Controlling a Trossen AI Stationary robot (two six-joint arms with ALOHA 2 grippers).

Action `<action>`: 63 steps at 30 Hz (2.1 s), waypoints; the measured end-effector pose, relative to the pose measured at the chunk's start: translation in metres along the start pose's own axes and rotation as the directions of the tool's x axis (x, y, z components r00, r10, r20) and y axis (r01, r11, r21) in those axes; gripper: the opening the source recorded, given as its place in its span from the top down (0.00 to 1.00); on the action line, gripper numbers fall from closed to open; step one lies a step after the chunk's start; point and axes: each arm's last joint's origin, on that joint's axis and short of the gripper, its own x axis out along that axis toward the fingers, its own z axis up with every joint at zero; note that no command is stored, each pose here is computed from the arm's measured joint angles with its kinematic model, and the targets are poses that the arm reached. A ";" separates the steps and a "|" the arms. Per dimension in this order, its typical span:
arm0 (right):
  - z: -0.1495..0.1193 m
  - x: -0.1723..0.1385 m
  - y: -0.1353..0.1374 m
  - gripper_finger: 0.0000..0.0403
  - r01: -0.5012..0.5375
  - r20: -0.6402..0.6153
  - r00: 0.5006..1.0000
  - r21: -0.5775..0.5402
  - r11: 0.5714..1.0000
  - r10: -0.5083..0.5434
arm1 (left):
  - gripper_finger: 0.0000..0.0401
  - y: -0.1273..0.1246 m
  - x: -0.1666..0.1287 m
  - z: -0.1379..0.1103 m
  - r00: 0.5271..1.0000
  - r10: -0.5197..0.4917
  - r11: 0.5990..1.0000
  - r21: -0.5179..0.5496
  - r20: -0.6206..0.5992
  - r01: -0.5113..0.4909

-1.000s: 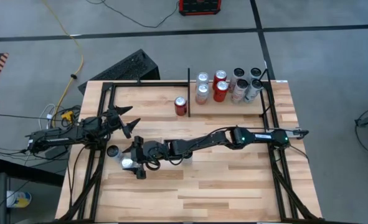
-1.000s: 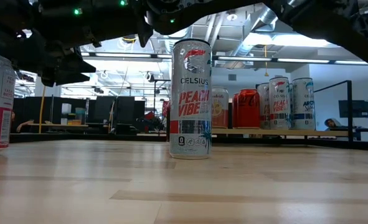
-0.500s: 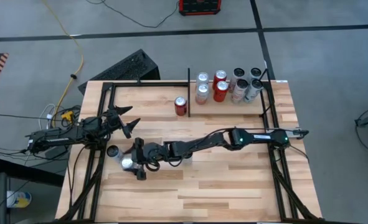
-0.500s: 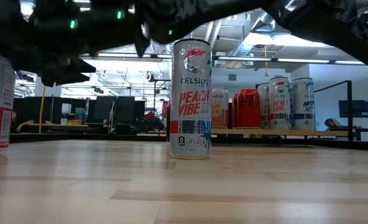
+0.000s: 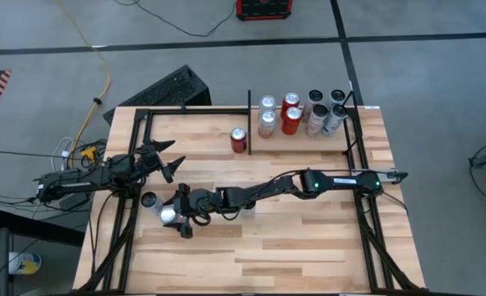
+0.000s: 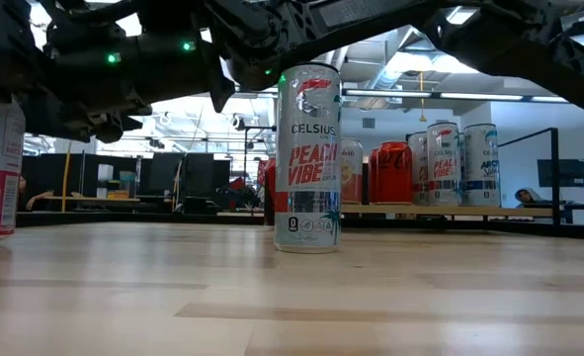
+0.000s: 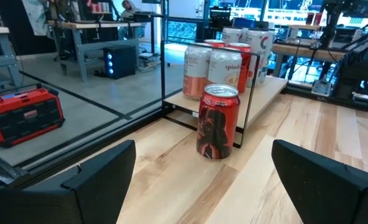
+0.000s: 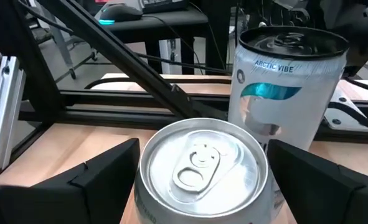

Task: Place canned beverage on shelf
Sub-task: Put the white soda can on the shelf

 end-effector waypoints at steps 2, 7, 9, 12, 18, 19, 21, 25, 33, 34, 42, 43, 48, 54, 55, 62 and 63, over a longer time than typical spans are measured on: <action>0.000 0.000 0.000 0.07 -0.002 -0.001 1.000 0.000 1.000 0.002 | 0.10 0.000 0.000 0.000 1.000 0.000 1.000 0.000 0.001 0.000; -0.001 0.000 0.001 0.15 -0.020 -0.007 1.000 0.000 1.000 0.020 | 0.10 0.000 0.000 0.000 1.000 0.000 1.000 0.000 0.000 0.000; -0.001 0.000 0.001 0.20 -0.021 -0.010 1.000 -0.003 1.000 0.021 | 0.10 0.000 0.000 0.000 1.000 0.000 1.000 0.000 0.000 0.000; 0.000 0.000 0.001 0.22 -0.021 -0.010 1.000 -0.003 1.000 0.021 | 0.10 0.000 0.000 0.000 1.000 0.000 1.000 0.000 0.000 0.000; 0.008 -0.002 0.000 0.22 -0.020 -0.031 0.999 -0.020 1.000 0.019 | 0.10 0.000 0.000 0.000 1.000 0.000 1.000 0.000 0.000 0.000; 0.010 -0.003 0.001 0.22 -0.021 -0.035 0.999 -0.036 0.999 0.019 | 0.10 0.000 0.000 0.000 1.000 0.001 1.000 0.000 0.000 -0.001; 0.015 -0.007 0.001 0.22 -0.014 -0.058 0.998 -0.074 0.997 0.010 | 0.10 0.000 0.000 0.000 1.000 0.001 1.000 0.000 0.000 -0.001; 0.032 -0.017 0.001 0.22 -0.007 -0.113 0.994 -0.135 0.991 -0.009 | 0.10 0.000 0.000 0.000 1.000 0.000 1.000 0.000 0.000 0.000; 0.100 -0.060 0.003 0.22 0.058 -0.154 0.983 -0.265 0.962 -0.102 | 0.10 0.000 0.000 0.000 1.000 0.000 1.000 0.000 0.000 0.000; 0.113 -0.069 0.003 0.22 0.068 -0.155 0.981 -0.274 0.959 -0.114 | 0.10 0.000 0.000 0.000 1.000 0.000 1.000 0.000 0.000 0.000; 0.243 -0.209 0.007 0.22 0.197 -0.112 0.966 -0.264 0.944 -0.233 | 0.10 0.000 0.000 0.000 1.000 0.000 1.000 0.000 0.000 0.000; 0.252 -0.227 0.006 0.22 0.221 -0.129 0.957 -0.263 0.939 -0.261 | 0.10 0.000 0.000 0.000 1.000 0.000 1.000 0.000 0.000 0.000; 0.244 -0.265 -0.005 0.22 0.297 -0.361 0.867 -0.178 0.938 -0.343 | 0.10 0.000 0.000 0.000 1.000 0.001 1.000 0.000 0.000 -0.001; 0.238 -0.305 -0.004 0.22 0.430 -0.521 0.738 -0.125 0.894 -0.428 | 0.10 0.000 0.000 0.000 1.000 0.001 1.000 0.000 0.000 -0.001; 0.237 -0.313 -0.005 0.22 0.464 -0.537 0.712 -0.123 0.877 -0.452 | 0.10 0.000 0.000 0.000 1.000 0.001 1.000 0.000 0.000 -0.001; 0.193 -0.339 -0.003 0.22 0.619 -0.598 0.587 -0.103 0.778 -0.546 | 0.10 0.000 0.000 0.000 1.000 0.001 1.000 0.000 0.000 -0.001; 0.188 -0.349 -0.003 0.22 0.627 -0.577 0.603 -0.085 0.775 -0.551 | 0.10 0.000 0.000 0.000 1.000 0.001 1.000 0.000 0.000 -0.001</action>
